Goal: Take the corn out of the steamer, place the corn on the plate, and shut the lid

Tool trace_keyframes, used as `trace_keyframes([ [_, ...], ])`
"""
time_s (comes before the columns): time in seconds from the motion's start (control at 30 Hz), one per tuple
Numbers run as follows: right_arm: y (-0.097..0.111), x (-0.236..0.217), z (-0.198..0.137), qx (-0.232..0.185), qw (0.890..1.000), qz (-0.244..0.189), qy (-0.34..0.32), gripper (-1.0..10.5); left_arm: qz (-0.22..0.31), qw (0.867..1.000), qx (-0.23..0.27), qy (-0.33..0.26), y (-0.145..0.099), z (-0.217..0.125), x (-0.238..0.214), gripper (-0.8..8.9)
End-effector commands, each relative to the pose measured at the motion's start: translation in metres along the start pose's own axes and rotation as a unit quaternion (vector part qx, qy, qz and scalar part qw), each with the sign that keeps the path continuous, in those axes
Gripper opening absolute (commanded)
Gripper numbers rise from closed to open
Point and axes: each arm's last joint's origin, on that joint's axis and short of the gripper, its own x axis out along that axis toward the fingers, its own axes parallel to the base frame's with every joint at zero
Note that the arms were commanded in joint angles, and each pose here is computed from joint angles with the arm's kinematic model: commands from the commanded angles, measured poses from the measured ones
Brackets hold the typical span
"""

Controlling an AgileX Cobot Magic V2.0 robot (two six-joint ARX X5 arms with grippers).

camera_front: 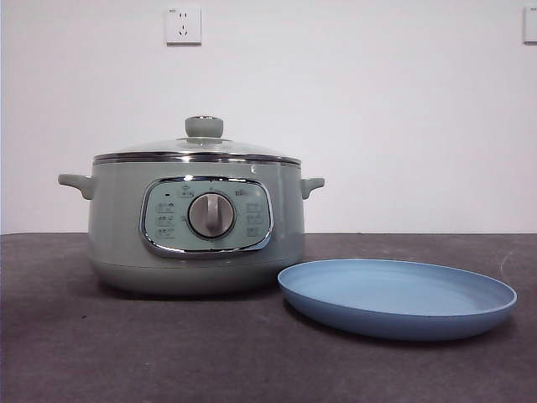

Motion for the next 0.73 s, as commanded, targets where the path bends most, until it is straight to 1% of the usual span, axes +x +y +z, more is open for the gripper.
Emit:
trace_keyframes([
  [0.03, 0.001, 0.0, 0.001, -0.008, 1.0, 0.003, -0.002, 0.5, -0.001, 1.0, 0.014, -0.01, -0.001, 0.002, -0.001, 0.46],
  [0.1, 0.001, 0.0, 0.001, -0.008, 1.0, 0.003, -0.002, 1.8, -0.001, 1.0, 0.015, -0.012, -0.001, 0.003, -0.001, 2.31],
  [0.13, 0.001, 0.0, 0.001, -0.006, 1.0, 0.003, -0.002, 3.0, -0.001, 1.0, 0.017, -0.013, -0.001, 0.003, -0.001, 3.8],
  [0.2, 0.001, 0.0, 0.001, 0.001, 1.0, 0.003, -0.002, 4.7, -0.001, 1.0, 0.019, -0.017, -0.001, 0.004, -0.001, 5.49],
  [0.23, 0.001, 0.0, 0.001, 0.007, 1.0, 0.003, -0.002, 5.5, -0.001, 1.0, 0.023, -0.022, -0.001, 0.006, -0.001, 5.62],
  [0.27, 0.001, 0.0, 0.001, 0.008, 1.0, 0.003, -0.002, 5.7, -0.001, 0.999, 0.027, -0.027, -0.001, 0.007, -0.001, 5.62],
  [0.47, 0.0, 0.0, 0.001, 0.008, 1.0, 0.003, -0.002, 5.7, -0.003, 0.997, 0.049, -0.058, 0.004, 0.019, 0.006, 5.62],
  [0.6, 0.0, 0.001, 0.001, 0.009, 1.0, 0.003, 0.0, 5.7, -0.004, 0.997, 0.048, -0.06, 0.011, 0.029, 0.017, 5.62],
  [0.73, -0.003, 0.004, 0.002, 0.014, 1.0, 0.002, 0.006, 5.7, -0.005, 0.997, 0.051, -0.061, 0.02, 0.046, 0.031, 5.62],
])
